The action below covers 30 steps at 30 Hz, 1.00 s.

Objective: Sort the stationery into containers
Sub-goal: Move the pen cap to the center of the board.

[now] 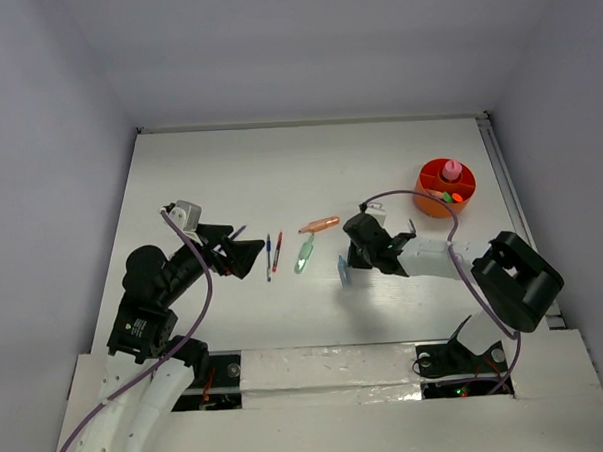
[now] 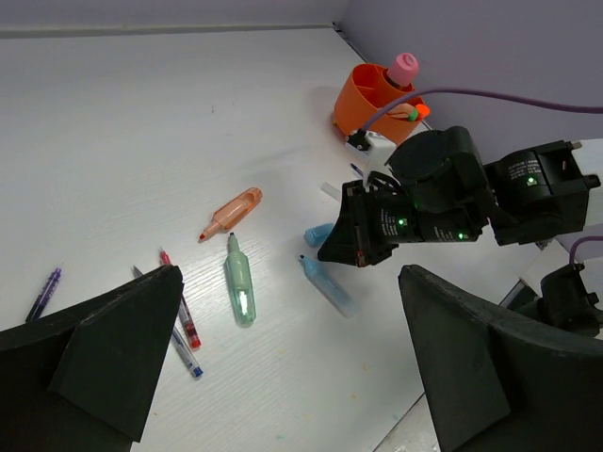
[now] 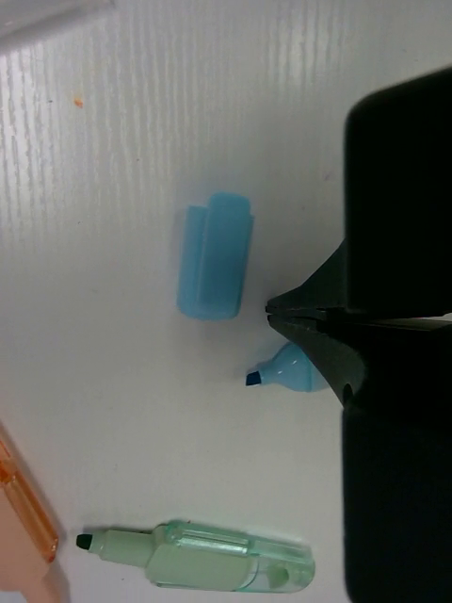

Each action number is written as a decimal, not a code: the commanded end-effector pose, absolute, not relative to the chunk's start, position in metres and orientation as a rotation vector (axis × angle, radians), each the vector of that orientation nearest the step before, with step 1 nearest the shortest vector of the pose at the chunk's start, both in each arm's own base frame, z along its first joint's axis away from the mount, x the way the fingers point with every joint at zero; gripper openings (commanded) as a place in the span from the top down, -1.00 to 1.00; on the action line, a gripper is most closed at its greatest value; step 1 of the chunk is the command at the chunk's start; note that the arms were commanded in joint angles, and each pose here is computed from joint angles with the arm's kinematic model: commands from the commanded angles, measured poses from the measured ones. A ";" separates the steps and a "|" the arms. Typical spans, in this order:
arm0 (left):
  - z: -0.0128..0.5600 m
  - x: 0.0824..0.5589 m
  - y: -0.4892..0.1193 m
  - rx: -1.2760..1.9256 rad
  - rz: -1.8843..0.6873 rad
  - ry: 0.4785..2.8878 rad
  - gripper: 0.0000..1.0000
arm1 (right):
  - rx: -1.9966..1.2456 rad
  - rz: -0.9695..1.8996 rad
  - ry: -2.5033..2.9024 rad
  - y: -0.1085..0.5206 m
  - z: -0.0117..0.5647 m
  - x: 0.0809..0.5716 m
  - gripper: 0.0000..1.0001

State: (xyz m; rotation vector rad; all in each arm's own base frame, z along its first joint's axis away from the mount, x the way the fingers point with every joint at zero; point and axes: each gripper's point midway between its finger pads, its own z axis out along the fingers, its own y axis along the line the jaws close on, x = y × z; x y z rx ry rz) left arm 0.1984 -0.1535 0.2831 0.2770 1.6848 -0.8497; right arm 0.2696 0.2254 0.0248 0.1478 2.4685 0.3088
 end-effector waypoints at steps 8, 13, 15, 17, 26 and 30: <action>0.288 0.201 -0.156 0.283 -0.863 1.652 -0.98 | 0.194 0.179 2.344 0.223 0.027 0.308 1.00; 0.287 0.201 -0.156 0.283 -0.861 1.655 -0.98 | 0.176 0.120 2.312 0.222 0.032 0.321 1.00; 0.287 0.202 -0.156 0.280 -0.858 1.655 -0.98 | 0.175 0.107 2.299 0.222 0.034 0.324 1.00; 0.287 0.202 -0.156 0.279 -0.857 1.656 -0.98 | 0.171 0.093 2.288 0.221 0.037 0.327 1.00; 0.287 0.203 -0.155 0.267 -0.851 1.659 -0.98 | 0.036 0.213 2.293 0.241 0.067 0.320 0.30; 0.284 0.207 -0.152 0.243 -0.833 1.672 -0.98 | -0.074 0.294 2.352 0.254 0.071 0.290 -0.09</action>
